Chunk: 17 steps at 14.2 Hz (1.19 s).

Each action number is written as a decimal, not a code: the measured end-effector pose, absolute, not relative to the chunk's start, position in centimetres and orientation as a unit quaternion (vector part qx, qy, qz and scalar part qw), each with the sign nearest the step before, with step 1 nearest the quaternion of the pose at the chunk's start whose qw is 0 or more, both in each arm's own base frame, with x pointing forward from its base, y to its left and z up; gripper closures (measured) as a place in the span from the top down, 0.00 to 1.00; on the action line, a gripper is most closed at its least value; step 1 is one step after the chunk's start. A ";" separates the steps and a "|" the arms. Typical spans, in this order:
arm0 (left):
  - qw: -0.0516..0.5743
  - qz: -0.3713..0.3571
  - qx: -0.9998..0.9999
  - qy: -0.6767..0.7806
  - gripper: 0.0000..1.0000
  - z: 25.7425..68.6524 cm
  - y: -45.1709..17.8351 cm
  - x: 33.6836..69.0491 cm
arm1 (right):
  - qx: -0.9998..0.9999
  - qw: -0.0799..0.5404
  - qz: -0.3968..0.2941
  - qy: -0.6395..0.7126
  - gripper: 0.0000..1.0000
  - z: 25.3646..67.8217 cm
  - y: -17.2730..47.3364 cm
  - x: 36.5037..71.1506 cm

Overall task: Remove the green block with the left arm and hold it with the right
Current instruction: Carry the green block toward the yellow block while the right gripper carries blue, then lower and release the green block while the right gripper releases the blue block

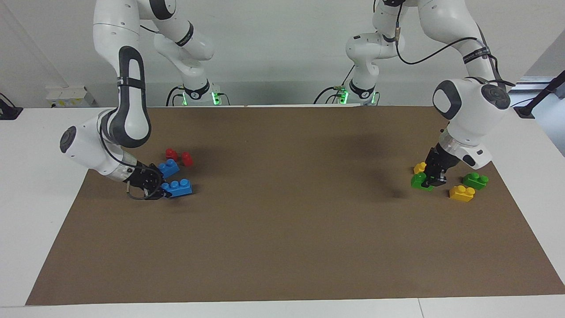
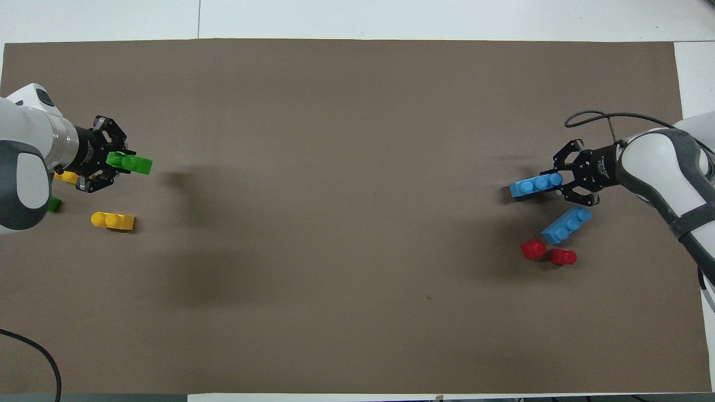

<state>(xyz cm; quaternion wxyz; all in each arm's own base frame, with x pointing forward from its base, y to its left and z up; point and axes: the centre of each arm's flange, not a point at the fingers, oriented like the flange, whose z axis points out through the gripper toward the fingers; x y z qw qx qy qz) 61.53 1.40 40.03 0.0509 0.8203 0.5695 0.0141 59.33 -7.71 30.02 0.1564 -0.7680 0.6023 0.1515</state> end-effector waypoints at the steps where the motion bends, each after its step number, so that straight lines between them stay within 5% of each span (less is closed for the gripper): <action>1: 0.049 0.013 0.820 0.570 0.36 38.9 1.8 61.9 | -0.768 0.156 0.152 0.602 0.34 30.0 -7.6 59.3; 6: 0.042 0.004 0.820 0.571 0.36 34.4 2.2 63.9 | -0.770 0.153 0.148 0.601 0.39 29.3 -6.7 59.1; 10: 0.043 0.006 0.819 0.572 0.36 32.5 2.3 64.8 | -0.774 0.153 0.140 0.598 0.86 29.3 -5.5 59.4; 14: 0.048 0.015 0.825 0.563 0.36 32.4 2.3 65.1 | -0.784 0.164 0.119 0.587 1.00 32.6 -5.4 60.8; 17: 0.049 0.018 0.840 0.541 0.64 32.5 2.1 65.2 | -0.832 0.137 0.088 0.530 1.00 38.8 -3.9 61.9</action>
